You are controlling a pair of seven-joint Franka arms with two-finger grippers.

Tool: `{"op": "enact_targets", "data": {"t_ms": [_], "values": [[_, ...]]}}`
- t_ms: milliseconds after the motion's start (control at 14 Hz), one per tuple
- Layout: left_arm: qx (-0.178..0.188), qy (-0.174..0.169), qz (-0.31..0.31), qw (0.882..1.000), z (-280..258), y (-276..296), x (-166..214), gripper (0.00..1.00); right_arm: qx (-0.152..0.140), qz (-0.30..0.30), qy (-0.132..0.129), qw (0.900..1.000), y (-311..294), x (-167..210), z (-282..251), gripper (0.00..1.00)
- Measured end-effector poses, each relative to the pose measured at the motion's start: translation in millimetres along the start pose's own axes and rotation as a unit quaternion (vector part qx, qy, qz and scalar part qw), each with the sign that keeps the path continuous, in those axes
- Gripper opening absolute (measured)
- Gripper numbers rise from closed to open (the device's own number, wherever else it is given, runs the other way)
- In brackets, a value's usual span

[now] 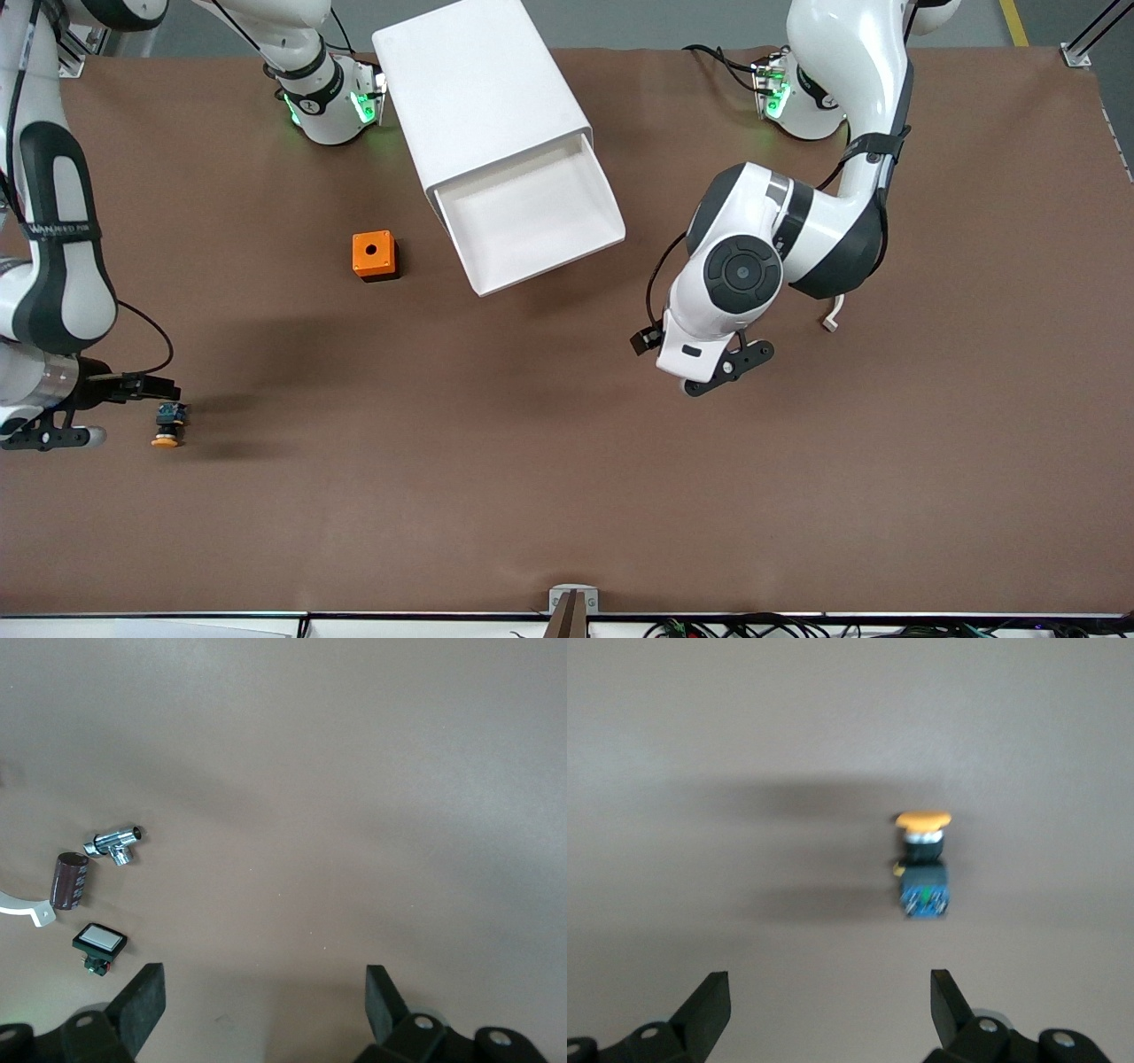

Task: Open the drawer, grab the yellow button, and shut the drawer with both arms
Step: 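Open the right gripper and draw it back from the button, then push the open drawer back into the cabinet with the left gripper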

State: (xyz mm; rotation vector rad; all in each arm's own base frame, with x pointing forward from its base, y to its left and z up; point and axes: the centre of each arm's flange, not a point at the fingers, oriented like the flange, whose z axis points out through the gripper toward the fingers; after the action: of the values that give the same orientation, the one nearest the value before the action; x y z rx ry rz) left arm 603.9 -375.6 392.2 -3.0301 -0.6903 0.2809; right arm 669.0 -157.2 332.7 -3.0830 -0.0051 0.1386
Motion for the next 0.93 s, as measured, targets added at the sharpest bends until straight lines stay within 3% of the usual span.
{"op": "enact_targets", "data": {"t_ms": [427,783,926], "values": [[0.000,0.000,0.002,1.000,0,2,-3,1.00,0.000,0.060,-0.027,0.998,-48,-40,-103,1.00],[-0.005,0.004,0.010,1.000,1,5,-5,1.00,-0.008,0.080,-0.008,0.997,-107,-76,-183,1.00],[-0.010,0.009,0.043,0.999,4,7,-4,1.00,-0.009,0.076,-0.001,0.997,-116,-83,-197,1.00]]}}
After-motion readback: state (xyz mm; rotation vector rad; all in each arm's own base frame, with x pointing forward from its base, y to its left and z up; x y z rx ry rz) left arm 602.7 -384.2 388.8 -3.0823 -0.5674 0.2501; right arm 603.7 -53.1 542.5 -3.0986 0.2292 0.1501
